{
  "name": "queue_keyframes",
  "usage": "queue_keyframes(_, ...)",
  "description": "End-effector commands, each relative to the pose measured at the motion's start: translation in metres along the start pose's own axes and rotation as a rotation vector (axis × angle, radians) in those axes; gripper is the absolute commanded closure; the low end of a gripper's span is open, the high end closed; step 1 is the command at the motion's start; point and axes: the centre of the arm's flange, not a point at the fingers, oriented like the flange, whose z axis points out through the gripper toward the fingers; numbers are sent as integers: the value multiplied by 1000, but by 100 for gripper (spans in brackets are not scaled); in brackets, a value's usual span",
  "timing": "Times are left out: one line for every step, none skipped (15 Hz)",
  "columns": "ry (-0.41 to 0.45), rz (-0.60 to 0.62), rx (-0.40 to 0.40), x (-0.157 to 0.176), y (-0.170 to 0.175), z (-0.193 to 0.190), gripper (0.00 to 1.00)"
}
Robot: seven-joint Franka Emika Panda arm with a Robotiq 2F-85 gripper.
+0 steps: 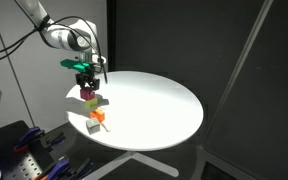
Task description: Pick up the pink block and put it on the lime green block
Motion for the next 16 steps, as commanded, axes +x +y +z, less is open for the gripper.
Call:
queue_keyframes(10, -37, 4, 22, -5, -2, 73)
queue_keyframes(11, -41, 4, 25, -6, -1, 73)
queue_keyframes(11, -43, 5, 28, -7, -1, 73)
queue_keyframes(12, -46, 5, 31, -8, 0, 73)
queue_keyframes(12, -48, 4, 34, -9, 1, 73)
queue_keyframes(11, -48, 4, 36, -10, 2, 73)
queue_keyframes(13, -49, 3, 37, -11, 3, 73)
queue_keyframes(5, -27, 6, 25, -10, 5, 48)
queue_keyframes(5, -28, 7, 27, -11, 6, 48)
queue_keyframes(4, -28, 7, 29, -11, 7, 48)
queue_keyframes(4, -29, 8, 29, -11, 7, 48)
queue_keyframes(4, -29, 8, 30, -11, 7, 48)
queue_keyframes(4, -29, 8, 30, -11, 7, 48)
queue_keyframes(5, -29, 8, 30, -11, 7, 48)
queue_keyframes(5, -29, 8, 31, -11, 7, 48)
queue_keyframes(5, -29, 8, 31, -11, 7, 48)
